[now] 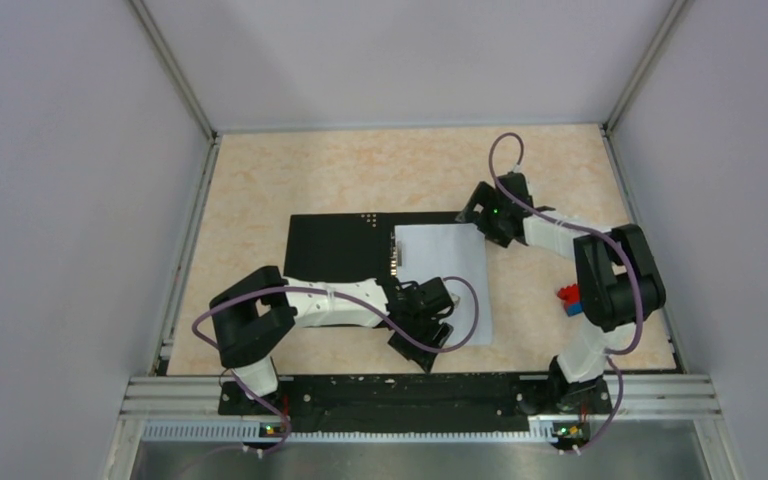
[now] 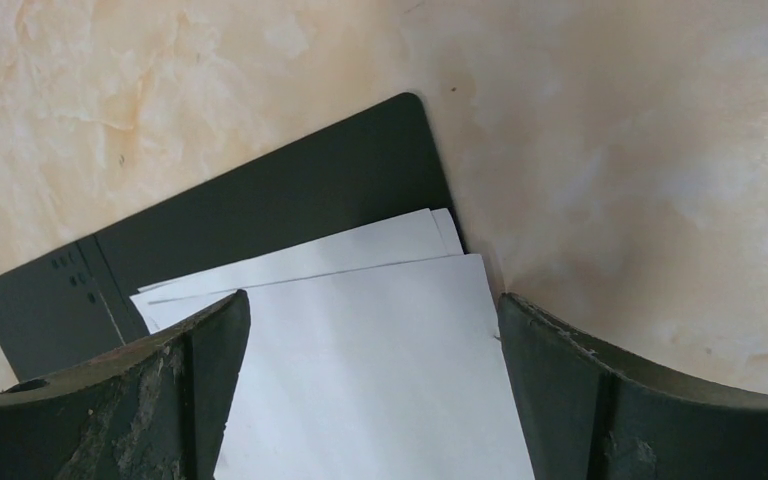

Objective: Put the files into the folder

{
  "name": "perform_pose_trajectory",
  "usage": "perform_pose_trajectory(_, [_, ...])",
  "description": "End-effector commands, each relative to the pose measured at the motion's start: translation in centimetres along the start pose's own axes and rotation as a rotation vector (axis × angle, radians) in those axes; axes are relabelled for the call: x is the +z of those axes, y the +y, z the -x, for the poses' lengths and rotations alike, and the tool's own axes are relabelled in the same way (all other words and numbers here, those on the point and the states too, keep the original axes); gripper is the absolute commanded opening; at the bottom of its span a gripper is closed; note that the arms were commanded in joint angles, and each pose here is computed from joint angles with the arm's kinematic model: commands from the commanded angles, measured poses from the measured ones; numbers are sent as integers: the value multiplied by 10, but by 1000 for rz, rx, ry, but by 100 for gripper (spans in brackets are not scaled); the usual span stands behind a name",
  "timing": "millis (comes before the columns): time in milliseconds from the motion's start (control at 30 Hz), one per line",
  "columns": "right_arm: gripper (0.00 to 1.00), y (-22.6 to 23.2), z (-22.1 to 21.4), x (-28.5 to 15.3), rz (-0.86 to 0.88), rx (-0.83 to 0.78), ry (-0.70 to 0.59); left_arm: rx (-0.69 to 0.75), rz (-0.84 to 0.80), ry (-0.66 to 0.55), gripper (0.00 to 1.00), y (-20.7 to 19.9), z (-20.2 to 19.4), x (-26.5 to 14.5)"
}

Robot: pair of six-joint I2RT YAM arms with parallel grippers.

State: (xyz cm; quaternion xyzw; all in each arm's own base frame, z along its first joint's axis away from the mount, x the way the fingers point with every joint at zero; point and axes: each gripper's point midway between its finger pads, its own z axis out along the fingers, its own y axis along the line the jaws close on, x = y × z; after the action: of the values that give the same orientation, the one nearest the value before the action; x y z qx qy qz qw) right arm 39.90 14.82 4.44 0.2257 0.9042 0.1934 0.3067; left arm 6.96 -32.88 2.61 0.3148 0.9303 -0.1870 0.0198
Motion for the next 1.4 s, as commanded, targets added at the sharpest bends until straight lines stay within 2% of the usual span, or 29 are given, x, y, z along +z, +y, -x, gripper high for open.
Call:
perform_pose_trajectory(0, [93, 20, 8, 3, 28, -34, -23, 12, -10, -37, 61, -7, 12, -1])
perform_pose_trajectory(367, [93, 25, 11, 4, 16, -34, -20, -20, -5, -56, 61, -10, 21, 4])
perform_pose_trajectory(533, [93, 20, 19, -4, -3, -29, -47, -64, -41, -88, 61, -24, 34, 5])
perform_pose_trajectory(800, [94, 2, 28, -16, -21, -3, -60, -12, -85, -71, 60, -36, 37, 21])
perform_pose_trajectory(1367, [94, -6, 21, -36, -22, -6, -63, -67, 64, -131, 60, -3, 62, 40])
